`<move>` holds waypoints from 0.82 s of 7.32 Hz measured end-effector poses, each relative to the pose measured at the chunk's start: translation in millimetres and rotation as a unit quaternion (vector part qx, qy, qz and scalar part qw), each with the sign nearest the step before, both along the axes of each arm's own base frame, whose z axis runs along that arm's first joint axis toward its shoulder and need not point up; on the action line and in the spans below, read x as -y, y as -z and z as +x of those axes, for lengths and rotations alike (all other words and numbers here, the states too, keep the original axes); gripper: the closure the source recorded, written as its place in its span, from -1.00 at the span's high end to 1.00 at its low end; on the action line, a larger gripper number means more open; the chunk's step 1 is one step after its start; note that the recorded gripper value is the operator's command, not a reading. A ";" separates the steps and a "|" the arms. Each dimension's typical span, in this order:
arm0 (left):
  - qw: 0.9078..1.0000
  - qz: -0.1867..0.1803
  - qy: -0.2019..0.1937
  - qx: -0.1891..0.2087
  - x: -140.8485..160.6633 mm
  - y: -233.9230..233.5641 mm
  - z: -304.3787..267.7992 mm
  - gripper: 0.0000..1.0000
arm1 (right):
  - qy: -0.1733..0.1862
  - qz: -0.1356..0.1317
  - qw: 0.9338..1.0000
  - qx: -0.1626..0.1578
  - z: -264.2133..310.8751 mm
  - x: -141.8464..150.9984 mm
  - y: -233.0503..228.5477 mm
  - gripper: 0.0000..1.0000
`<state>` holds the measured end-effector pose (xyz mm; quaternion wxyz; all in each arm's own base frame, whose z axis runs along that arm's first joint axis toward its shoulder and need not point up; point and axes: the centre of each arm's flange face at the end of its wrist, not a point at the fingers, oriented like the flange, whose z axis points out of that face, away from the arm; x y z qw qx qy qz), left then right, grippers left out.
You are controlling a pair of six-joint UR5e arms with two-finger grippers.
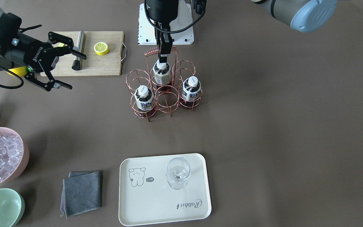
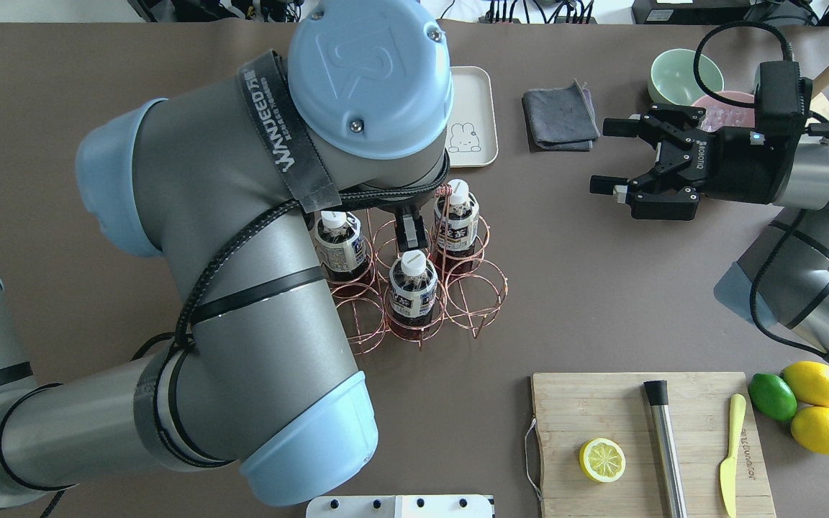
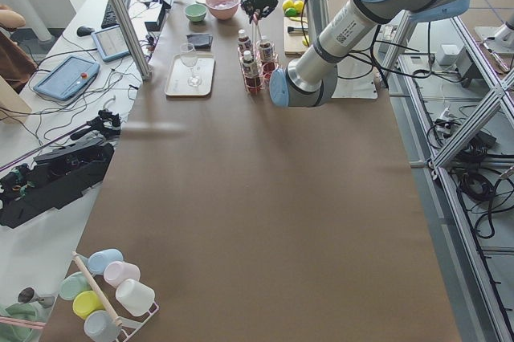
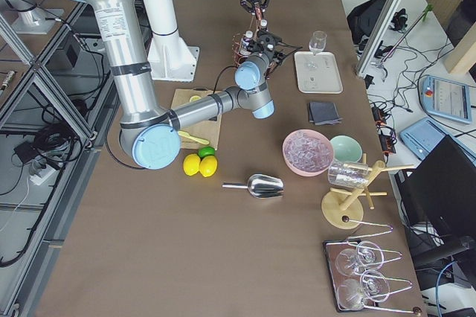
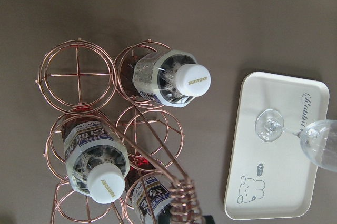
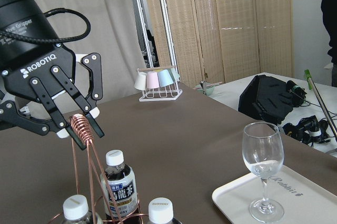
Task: Take tea from basket to plate
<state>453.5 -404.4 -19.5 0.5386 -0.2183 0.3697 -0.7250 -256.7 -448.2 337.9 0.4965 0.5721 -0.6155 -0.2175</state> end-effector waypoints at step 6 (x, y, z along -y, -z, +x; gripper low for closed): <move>1.000 0.002 0.000 -0.002 -7.1 -16.6 -11.6 -1.00 | 0.008 0.025 1.000 0.015 -72.4 -3.8 19.3 0.92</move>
